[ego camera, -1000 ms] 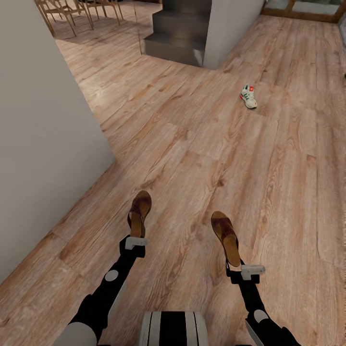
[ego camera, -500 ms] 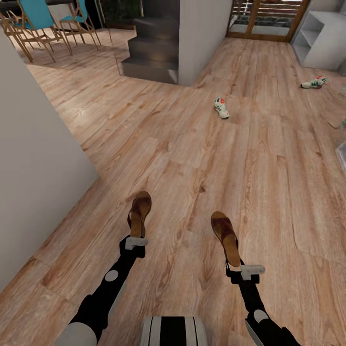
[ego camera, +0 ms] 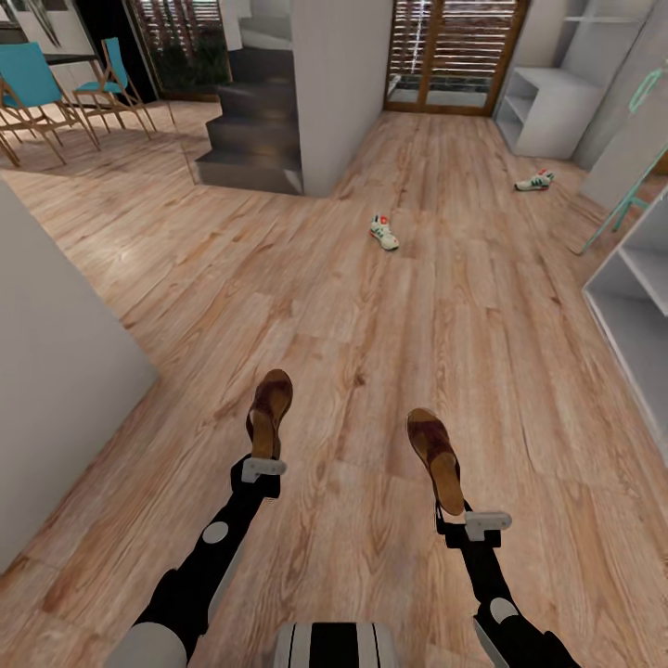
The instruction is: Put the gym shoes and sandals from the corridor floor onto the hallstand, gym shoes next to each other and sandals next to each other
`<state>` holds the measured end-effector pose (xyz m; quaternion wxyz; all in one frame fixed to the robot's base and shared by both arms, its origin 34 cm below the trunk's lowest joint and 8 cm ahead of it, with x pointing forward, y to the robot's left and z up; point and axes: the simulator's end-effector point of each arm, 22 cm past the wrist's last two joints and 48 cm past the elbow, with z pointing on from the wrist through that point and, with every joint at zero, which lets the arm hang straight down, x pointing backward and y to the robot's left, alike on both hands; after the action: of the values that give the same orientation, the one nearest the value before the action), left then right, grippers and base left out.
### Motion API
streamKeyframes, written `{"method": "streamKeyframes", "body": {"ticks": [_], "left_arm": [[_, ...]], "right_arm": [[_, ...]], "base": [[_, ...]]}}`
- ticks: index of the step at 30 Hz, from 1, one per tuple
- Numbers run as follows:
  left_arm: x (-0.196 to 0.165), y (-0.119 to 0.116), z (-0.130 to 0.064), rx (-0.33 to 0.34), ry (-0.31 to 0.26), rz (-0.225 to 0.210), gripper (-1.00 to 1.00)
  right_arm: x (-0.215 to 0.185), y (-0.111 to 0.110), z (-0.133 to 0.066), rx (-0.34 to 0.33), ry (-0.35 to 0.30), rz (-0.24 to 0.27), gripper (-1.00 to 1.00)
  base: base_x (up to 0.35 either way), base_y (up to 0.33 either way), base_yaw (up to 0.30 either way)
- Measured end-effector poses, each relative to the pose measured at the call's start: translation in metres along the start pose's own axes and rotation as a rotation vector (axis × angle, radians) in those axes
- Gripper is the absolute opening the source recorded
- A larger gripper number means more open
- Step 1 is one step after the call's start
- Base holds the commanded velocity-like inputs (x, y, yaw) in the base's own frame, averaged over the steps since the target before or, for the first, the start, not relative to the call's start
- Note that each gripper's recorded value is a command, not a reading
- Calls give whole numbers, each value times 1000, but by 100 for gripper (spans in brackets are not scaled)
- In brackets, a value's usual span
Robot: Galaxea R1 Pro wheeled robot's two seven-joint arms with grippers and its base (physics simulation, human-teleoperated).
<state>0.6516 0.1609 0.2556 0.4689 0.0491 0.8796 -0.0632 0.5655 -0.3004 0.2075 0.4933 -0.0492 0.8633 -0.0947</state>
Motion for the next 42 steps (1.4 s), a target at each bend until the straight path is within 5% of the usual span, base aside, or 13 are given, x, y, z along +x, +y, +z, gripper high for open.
{"method": "streamKeyframes", "body": {"ticks": [22, 42], "left_arm": [[-72, -1, -18, -3, -115, 18, -100], [-79, -2, -20, -2, -124, 18, -100]], "right_arm": [[-67, -13, -3, 21, -114, 13, -100], [-72, -14, -4, 23, -124, 14, -100]], "base": [[0, 0, -250], [175, 0, -103]]}}
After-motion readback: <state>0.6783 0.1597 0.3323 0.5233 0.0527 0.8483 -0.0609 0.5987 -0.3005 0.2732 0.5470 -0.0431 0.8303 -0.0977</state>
